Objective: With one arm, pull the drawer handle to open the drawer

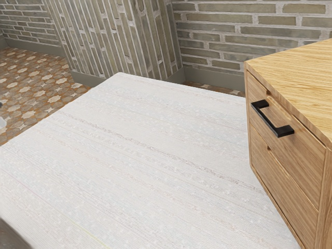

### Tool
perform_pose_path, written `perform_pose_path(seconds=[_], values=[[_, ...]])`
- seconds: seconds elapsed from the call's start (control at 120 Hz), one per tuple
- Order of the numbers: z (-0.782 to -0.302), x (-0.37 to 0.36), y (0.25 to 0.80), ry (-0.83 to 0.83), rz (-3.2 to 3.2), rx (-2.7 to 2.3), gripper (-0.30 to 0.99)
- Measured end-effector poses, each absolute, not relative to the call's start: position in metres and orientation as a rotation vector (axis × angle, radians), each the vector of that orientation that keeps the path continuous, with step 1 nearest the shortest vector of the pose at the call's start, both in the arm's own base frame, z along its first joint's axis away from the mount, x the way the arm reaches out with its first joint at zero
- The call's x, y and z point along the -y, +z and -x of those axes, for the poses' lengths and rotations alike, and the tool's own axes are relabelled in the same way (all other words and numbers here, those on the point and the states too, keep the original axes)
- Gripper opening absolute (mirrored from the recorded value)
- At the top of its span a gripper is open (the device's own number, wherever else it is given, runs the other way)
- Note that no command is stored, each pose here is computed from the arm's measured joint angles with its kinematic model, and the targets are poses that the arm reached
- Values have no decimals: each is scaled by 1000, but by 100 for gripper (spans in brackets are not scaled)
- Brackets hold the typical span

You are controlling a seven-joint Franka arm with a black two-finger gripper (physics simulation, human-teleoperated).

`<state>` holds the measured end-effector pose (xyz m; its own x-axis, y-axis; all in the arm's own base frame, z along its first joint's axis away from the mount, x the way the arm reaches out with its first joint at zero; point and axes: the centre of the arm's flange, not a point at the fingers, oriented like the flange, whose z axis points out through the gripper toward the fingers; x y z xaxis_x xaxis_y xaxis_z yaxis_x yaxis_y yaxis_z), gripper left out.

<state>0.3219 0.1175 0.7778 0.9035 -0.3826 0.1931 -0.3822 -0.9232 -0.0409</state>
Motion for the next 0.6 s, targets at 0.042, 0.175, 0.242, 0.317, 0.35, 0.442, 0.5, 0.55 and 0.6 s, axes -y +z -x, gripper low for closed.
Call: perform_pose_path(seconds=[0.042,0.175,0.242,0.317,0.35,0.442,0.5,0.55,0.6], values=[[-317,-114,766,-336,3070,-611,67],[-288,-105,752,-478,3123,-460,67],[-282,-88,748,-518,3151,-396,67],[-279,-69,748,-553,3194,-300,67],[-280,-62,747,-568,3227,-252,67],[-287,-49,728,-571,3372,-80,67],[-292,-43,719,-575,3449,41,67],[-295,-37,718,-593,3499,146,67],[-297,-33,719,-604,3536,256,67]])
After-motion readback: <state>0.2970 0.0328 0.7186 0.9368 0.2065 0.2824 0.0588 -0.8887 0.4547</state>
